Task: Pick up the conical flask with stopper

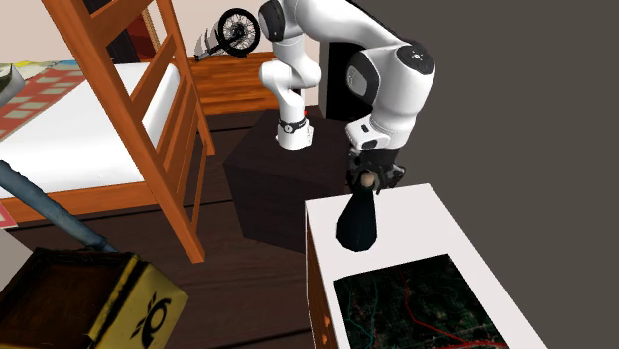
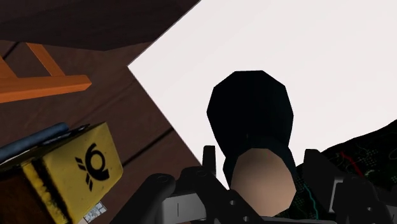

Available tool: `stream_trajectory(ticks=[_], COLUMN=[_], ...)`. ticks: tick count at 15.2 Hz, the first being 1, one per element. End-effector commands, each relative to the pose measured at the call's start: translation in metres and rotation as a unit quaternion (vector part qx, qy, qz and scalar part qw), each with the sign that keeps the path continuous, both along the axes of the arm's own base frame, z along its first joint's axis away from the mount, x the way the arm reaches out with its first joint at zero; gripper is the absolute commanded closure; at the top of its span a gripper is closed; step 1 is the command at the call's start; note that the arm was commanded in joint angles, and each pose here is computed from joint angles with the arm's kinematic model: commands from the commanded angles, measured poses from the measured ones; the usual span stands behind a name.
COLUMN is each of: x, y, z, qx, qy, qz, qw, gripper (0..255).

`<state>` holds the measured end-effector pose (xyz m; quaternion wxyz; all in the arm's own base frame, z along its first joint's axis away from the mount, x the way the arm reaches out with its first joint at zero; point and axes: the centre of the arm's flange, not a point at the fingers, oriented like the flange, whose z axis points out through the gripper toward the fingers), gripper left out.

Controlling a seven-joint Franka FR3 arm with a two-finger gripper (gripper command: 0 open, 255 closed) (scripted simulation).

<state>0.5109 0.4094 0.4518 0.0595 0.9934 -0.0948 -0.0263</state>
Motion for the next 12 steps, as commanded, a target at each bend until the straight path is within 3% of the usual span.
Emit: stream_trajectory(ticks=[1,12], x=[0.0,0.0], y=[0.0,0.0], z=[0.012,0.06], qx=[0.0,0.0], qy=[-0.001,-0.001], qz=[0.0,0.0], qw=[1.0,1.0], gripper=[255,255])
